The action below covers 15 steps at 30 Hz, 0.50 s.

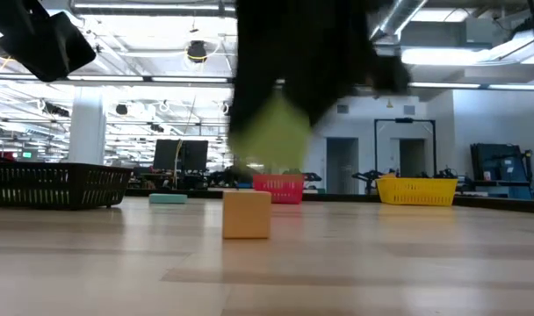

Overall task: Sort & place blocks by color
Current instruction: Put the green block into the black bin

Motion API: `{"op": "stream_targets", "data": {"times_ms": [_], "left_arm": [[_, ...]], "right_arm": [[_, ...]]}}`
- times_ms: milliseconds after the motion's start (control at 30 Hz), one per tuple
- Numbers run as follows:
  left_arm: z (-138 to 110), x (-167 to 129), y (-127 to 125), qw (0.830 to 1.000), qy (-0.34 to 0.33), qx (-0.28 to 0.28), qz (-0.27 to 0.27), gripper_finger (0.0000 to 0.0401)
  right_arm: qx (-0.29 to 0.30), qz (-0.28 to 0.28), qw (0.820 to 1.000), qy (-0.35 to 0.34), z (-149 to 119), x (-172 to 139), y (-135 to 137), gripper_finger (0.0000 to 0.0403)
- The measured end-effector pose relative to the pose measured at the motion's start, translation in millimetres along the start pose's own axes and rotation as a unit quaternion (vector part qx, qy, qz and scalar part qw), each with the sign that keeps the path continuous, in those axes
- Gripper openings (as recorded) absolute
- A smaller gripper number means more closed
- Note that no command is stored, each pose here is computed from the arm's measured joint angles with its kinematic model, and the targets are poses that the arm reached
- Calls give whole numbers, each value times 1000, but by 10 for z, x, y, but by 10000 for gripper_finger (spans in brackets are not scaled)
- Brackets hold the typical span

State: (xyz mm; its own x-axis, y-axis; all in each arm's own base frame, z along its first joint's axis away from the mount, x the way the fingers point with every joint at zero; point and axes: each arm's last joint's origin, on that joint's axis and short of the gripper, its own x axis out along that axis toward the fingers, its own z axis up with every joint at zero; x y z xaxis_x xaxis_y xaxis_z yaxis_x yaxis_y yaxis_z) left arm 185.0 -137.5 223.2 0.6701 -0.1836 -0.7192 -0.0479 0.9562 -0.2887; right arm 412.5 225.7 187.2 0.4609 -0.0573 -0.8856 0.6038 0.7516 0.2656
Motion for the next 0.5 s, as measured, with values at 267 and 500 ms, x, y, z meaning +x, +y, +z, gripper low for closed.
{"op": "stream_targets", "data": {"times_ms": [267,500], "left_arm": [[124,15,14,997,-55,-62,0,169],[375,-3,12,977,-176,-119,-12,169]], "right_arm": [[-138,27,980,-138,337,-771,8,117],[-235,30,958,-159,643,-1028,-482,117]]}}
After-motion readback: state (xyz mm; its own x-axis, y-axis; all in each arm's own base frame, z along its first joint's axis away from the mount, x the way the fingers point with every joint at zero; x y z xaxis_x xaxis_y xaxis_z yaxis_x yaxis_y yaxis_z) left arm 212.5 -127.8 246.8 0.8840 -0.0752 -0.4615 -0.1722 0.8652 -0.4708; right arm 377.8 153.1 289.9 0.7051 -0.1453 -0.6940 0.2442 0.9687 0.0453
